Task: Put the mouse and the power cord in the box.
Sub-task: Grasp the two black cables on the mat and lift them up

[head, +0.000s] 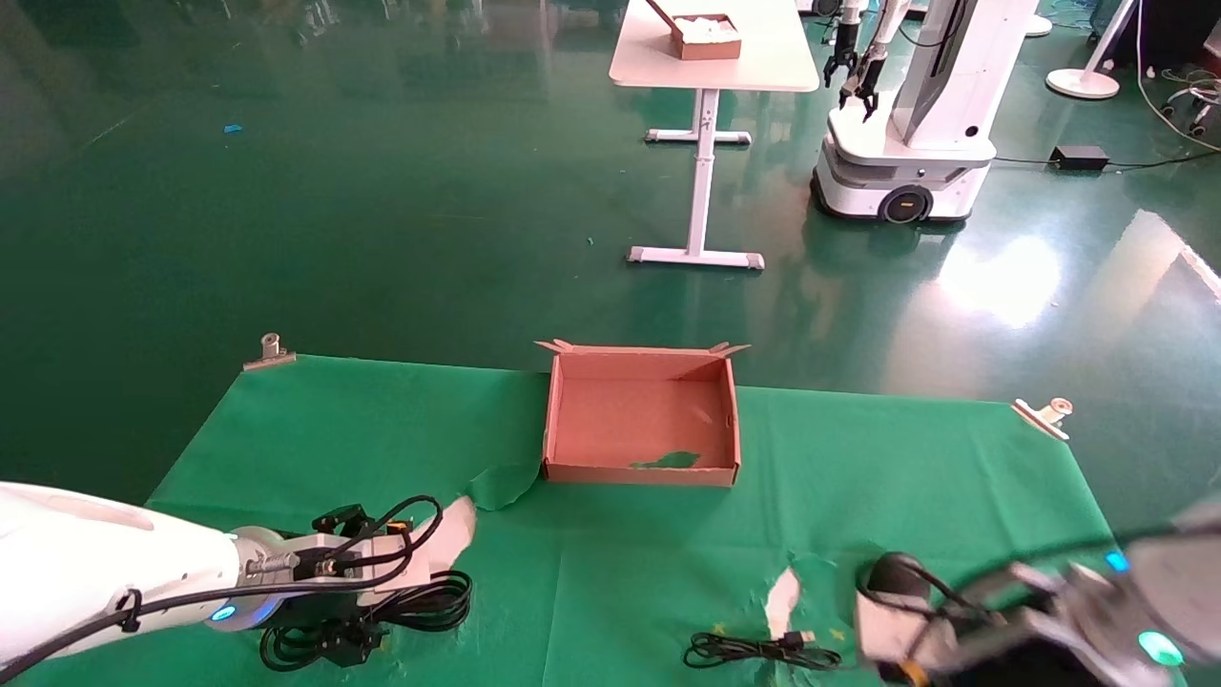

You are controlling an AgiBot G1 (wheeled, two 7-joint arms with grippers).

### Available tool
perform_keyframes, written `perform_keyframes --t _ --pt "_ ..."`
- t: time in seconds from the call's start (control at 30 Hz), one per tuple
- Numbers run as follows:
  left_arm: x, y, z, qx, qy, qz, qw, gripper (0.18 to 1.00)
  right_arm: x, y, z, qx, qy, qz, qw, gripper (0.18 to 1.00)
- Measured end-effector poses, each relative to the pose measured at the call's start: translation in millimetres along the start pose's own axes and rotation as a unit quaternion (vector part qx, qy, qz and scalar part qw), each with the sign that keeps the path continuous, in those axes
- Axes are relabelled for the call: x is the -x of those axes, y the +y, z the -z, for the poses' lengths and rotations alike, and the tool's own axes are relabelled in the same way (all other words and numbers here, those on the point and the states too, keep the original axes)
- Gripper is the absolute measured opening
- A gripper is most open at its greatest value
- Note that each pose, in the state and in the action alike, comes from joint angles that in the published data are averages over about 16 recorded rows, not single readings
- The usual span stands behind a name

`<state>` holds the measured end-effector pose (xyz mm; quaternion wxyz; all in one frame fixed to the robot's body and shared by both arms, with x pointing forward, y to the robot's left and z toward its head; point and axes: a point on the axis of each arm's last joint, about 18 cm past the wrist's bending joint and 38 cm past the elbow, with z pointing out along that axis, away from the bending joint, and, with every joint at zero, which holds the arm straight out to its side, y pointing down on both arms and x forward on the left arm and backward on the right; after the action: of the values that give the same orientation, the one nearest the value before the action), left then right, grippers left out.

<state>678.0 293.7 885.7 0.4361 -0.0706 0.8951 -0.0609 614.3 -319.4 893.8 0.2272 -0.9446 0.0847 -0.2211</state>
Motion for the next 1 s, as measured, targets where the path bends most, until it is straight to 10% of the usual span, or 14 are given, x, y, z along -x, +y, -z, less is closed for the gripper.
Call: perform_keyframes --t 0.4,1.0 --pt "-0.1 0.0 0.1 0.000 0.000 0.000 1.0000 1.001 -51.7 -43.6 -34.2 0.032 0.016 0.044 0.998 1.000" --pt "-0.1 0.0 0.1 0.000 0.000 0.000 1.0000 0.999 -61.3 -63.8 -67.8 0.036 0.020 0.053 0.998 0.994"
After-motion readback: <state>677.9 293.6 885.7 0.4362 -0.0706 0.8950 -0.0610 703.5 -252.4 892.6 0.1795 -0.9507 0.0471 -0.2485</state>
